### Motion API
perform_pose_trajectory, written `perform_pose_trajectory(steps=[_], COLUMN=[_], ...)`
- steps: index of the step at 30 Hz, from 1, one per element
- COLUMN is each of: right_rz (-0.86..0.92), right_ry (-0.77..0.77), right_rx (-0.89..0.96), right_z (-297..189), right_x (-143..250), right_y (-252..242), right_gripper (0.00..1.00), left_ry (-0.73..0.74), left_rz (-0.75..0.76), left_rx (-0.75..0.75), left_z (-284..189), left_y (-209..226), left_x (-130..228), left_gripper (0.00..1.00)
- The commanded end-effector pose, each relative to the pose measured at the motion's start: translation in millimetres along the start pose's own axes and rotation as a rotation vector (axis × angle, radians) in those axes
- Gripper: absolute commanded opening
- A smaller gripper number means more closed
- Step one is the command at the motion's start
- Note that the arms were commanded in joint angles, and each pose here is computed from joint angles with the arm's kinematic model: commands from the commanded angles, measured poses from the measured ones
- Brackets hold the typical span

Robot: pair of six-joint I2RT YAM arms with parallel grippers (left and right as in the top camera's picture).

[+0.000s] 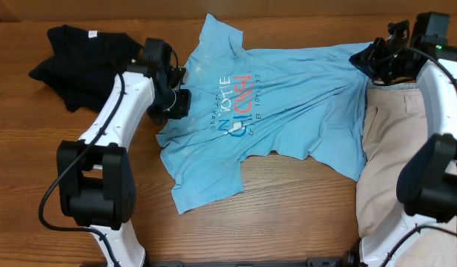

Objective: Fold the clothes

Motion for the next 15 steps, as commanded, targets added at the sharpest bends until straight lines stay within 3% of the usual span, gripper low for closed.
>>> perform_pose_trajectory(steps=[1, 7, 15], right_rz=[-0.04, -0.091, -0.2], right_ry=[0.053, 0.227, 0.298], right_rx=[-0.012, 0.181, 0.393], right_z=[-12, 8, 24], right_x=[22, 76, 116], right_y=[24, 20, 23], right_gripper=[0.09, 0.09, 0.1], left_ry=[-0.019, -0.099, -0.197], left_rz=[0.016, 0.01, -0.238], left_rx=[0.046, 0.024, -0.323], left_z=[26, 63, 73], left_y=[0, 10, 75], left_x=[11, 24, 37], left_gripper=[0.05, 0.04, 0.05])
Point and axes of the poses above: each gripper's point midway between its finger pads, its own z axis out along the fingers, its own y axis along the line the jaws close on, x = y × z, the point moved 5 cm from there along -z, back along the fingers, and after that the axes turned 7 degrees about z, right-handed, at the moved point
